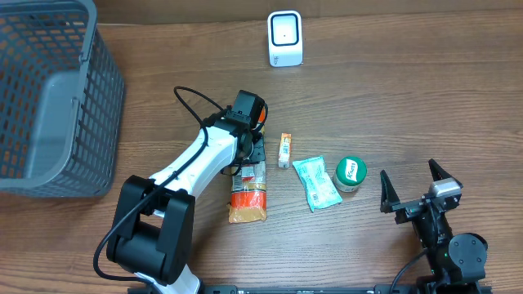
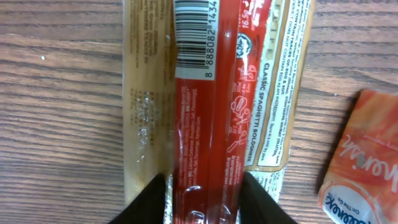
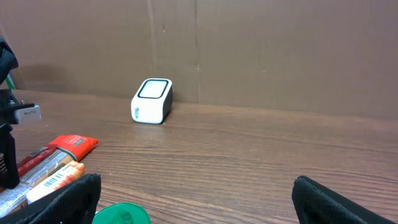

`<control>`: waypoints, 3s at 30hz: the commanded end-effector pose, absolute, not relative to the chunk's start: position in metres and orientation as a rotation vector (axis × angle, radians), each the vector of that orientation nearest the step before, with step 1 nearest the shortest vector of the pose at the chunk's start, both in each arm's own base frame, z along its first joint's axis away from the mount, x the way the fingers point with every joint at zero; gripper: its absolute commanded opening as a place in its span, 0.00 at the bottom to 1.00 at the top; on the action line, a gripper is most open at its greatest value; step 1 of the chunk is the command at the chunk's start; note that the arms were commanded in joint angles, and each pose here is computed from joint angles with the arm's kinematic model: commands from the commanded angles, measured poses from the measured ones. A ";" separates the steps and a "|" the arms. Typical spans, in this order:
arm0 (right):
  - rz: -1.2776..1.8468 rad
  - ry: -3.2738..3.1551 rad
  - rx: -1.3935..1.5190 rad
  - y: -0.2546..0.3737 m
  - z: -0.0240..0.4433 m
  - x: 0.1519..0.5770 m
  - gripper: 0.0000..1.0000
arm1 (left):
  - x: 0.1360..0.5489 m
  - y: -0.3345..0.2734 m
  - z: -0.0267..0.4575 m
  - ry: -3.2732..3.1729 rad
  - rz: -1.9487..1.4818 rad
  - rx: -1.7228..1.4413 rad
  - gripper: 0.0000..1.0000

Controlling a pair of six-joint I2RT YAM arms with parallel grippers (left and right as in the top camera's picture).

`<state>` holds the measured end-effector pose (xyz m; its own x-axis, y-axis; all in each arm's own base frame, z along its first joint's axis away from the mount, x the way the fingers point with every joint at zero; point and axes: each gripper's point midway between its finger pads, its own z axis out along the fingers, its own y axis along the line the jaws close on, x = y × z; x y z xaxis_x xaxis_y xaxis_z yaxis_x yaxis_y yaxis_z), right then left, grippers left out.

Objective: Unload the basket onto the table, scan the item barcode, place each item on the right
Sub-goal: 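Carry the red packet out and lower it onto the table, then release the red packet and pull the left gripper back left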

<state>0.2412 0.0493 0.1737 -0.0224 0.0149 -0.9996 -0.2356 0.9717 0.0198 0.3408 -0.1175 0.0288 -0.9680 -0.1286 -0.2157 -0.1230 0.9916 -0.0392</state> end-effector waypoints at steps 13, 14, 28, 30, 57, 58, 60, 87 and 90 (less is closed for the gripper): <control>0.199 1.579 -0.173 0.049 0.172 0.241 1.00 | 0.352 -0.115 0.045 2.872 -0.055 -0.180 0.44; 0.199 1.579 -0.173 0.049 0.172 0.241 1.00 | 0.354 -0.118 0.048 2.873 -0.080 -0.158 0.44; 0.199 1.579 -0.173 0.049 0.172 0.241 1.00 | 0.384 -0.065 0.096 2.850 -0.053 -0.245 0.49; 0.199 1.579 -0.174 0.049 0.172 0.241 1.00 | 0.382 -0.043 0.094 2.864 -0.032 -0.313 0.50; 0.199 1.579 -0.173 0.049 0.172 0.241 1.00 | 0.354 0.078 0.089 2.917 0.281 -0.494 0.98; 0.199 1.579 -0.173 0.049 0.172 0.241 1.00 | 0.354 0.078 0.089 2.917 0.282 -0.488 0.98; 0.199 1.579 -0.173 0.049 0.172 0.241 1.00 | 0.354 0.078 0.089 2.919 0.282 -0.484 1.00; 0.199 1.578 -0.173 0.049 0.172 0.241 1.00 | 0.354 0.077 0.089 2.919 0.275 -0.481 1.00; 0.205 1.569 -0.179 0.050 0.174 0.241 1.00 | 0.354 0.077 0.089 2.919 0.275 -0.481 1.00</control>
